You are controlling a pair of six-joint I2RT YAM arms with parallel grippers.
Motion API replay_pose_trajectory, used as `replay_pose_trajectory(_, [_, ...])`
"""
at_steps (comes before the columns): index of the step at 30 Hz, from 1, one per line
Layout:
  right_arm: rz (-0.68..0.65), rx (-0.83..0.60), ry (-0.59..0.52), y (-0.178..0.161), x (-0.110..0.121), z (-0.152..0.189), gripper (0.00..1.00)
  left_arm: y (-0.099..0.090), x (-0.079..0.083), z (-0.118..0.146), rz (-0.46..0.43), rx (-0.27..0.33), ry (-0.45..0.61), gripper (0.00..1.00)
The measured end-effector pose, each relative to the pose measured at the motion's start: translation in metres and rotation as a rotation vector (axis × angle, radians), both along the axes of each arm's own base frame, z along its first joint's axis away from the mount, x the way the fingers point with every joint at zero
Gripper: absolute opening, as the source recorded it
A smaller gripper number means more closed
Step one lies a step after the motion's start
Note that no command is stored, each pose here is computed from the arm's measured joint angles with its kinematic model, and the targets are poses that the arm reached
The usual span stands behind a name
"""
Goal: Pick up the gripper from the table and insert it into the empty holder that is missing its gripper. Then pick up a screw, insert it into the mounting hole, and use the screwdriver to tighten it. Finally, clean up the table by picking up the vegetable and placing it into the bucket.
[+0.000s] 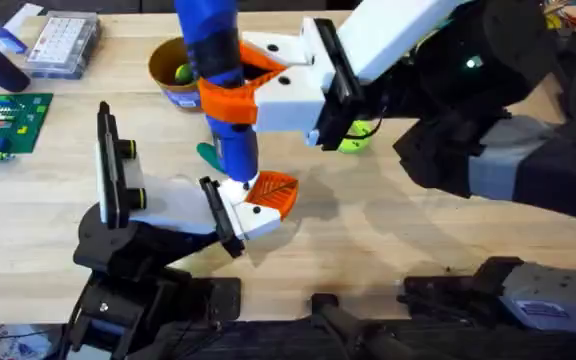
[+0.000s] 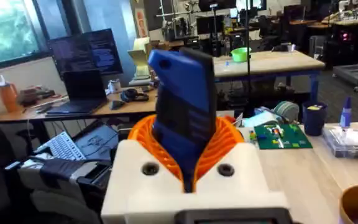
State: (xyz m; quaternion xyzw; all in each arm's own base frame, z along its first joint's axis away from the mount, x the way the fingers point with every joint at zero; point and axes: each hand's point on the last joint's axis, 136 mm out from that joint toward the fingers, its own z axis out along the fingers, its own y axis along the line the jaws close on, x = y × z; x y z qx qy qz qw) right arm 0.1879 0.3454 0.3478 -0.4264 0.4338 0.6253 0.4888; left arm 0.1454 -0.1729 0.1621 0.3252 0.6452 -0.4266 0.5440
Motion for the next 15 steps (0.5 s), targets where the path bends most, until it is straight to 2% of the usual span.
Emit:
replay_pose_trajectory(4, [-0.001,-0.004,0.008,0.0,0.001,-0.001,0.046,0.0,0.0,0.0,0.0,0.0,0.0,0.02])
replay_pose_trajectory(8, [-0.026,-0.058,0.087,0.006,0.009,-0.015,0.046,-0.001,-0.001,-0.001,-0.008,0.0,0.01,0.02])
replay_pose_trajectory(15, [-0.031,-0.058,0.088,0.007,0.009,-0.015,0.046,-0.001,-0.001,-0.001,-0.008,-0.002,0.015,0.02])
